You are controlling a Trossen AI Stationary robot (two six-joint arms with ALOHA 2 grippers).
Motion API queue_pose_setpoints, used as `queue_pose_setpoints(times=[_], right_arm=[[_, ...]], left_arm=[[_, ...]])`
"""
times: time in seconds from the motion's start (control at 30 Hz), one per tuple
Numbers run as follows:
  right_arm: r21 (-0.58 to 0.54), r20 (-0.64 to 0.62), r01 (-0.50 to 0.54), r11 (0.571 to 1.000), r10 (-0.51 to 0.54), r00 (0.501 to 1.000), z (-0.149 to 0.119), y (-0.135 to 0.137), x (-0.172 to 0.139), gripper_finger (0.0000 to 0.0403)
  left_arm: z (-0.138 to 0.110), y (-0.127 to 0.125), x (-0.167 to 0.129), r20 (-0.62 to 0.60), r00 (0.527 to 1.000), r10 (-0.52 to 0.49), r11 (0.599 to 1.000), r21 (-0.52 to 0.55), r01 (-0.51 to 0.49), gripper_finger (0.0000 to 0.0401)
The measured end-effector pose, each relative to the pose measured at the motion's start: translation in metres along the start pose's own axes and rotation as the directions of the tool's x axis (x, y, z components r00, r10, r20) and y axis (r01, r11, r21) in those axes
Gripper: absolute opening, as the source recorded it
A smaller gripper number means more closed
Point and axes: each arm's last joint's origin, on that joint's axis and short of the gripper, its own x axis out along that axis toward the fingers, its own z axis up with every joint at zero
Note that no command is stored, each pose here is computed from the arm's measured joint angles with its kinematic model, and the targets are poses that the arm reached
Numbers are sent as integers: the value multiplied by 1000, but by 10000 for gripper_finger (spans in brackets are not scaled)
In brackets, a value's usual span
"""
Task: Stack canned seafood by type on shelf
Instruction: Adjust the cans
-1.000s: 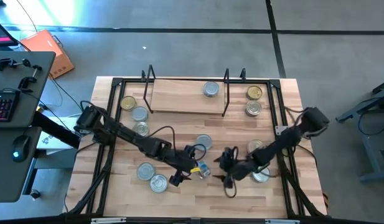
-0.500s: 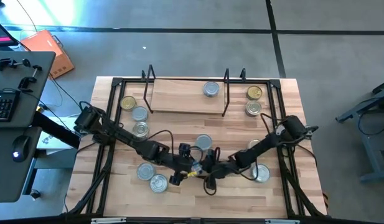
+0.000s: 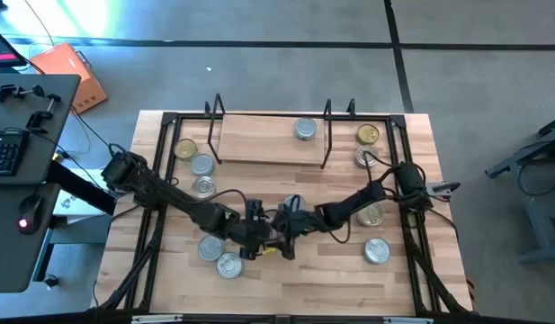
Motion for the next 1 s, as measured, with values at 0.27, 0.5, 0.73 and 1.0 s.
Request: queue_pose_setpoints(times=[0.27,0.5,0.73,1.0], right_arm=[[22,-123,102,995,-99,987,12,1,-10,277],[-2,-144,114,994,-113,983,22,14,-25,277],[-38,-183,202,979,-206,961,26,30,-45,277],[-103,-180,272,957,-287,941,24,59,-66,277]], left_arm=[[-22,13,15,-75,997,15,995,-99,-23,335],[-23,16,16,-74,997,-32,992,-121,23,335],[-21,29,-8,-63,997,-54,977,-210,40,301],[-17,55,-27,-36,983,-177,942,-297,159,171]])
